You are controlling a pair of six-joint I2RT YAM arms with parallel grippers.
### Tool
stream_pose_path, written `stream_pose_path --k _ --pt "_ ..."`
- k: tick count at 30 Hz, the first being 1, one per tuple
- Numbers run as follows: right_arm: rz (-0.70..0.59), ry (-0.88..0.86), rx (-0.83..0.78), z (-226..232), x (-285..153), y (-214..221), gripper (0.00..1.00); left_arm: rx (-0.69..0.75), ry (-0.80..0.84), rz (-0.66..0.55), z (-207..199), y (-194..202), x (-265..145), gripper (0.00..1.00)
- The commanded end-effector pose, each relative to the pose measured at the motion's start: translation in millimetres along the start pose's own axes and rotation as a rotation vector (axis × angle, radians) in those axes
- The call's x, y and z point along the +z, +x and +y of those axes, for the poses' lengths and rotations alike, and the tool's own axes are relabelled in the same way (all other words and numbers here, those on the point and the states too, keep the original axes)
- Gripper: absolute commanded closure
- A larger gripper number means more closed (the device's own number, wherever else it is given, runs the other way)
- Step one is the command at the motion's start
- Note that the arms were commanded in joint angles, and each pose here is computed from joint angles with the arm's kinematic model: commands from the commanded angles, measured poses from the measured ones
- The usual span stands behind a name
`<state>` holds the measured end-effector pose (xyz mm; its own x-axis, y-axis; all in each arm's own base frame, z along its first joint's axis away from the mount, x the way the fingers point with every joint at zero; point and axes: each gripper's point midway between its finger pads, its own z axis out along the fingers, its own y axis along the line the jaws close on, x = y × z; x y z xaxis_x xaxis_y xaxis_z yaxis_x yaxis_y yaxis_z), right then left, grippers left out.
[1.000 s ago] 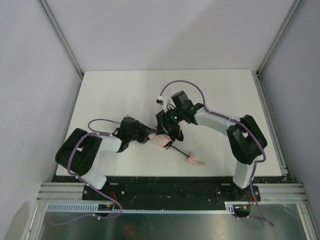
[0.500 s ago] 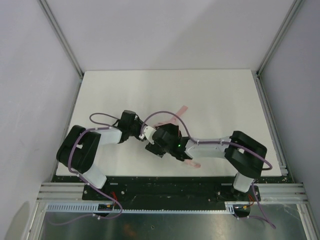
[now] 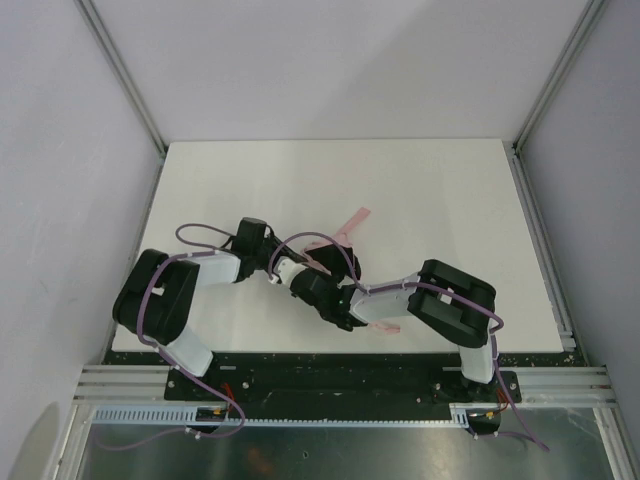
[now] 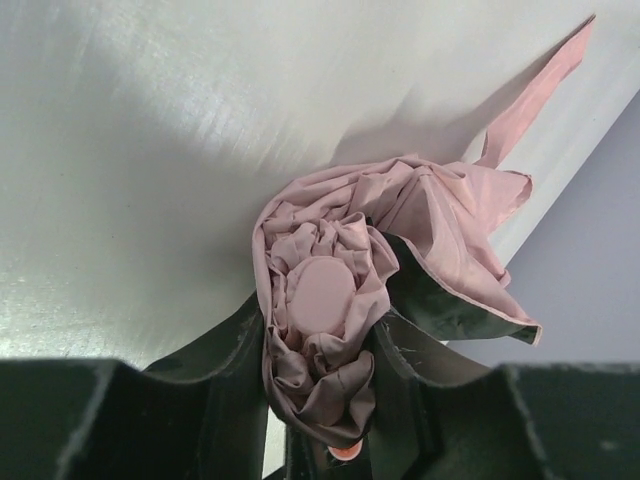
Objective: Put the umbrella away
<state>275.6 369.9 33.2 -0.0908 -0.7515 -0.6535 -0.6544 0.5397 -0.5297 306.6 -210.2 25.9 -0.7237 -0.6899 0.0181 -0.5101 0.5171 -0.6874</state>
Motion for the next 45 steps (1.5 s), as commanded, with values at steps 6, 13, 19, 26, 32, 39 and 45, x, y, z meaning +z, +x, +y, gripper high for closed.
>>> stream_pose_path --k 6,13,19,26,32,39,45 --pt "0.167 -0.154 0.136 18 10 47 0.98 0.147 -0.082 0.006 18 1 -14 0.46" --pt "0.206 -0.451 0.326 53 1 51 1.00 0.256 0.023 -0.115 -16 -24 -40 0.02" --pt "0.220 -0.705 0.512 70 -9 47 1.00 0.252 0.096 -0.229 -29 -41 -71 0.01" --pt "0.251 -0.903 0.804 66 -9 44 1.00 0.183 0.168 -0.235 -28 -39 -73 0.01" --pt "0.260 -0.976 0.981 57 0 37 1.00 0.090 0.137 -0.193 -16 -37 -53 0.01" --pt "0.278 -1.018 1.026 57 5 27 1.00 0.002 0.117 -0.178 -20 -40 -34 0.01" --pt "0.285 -1.070 1.082 50 7 19 1.00 -0.073 0.025 -0.206 8 -40 -20 0.03"
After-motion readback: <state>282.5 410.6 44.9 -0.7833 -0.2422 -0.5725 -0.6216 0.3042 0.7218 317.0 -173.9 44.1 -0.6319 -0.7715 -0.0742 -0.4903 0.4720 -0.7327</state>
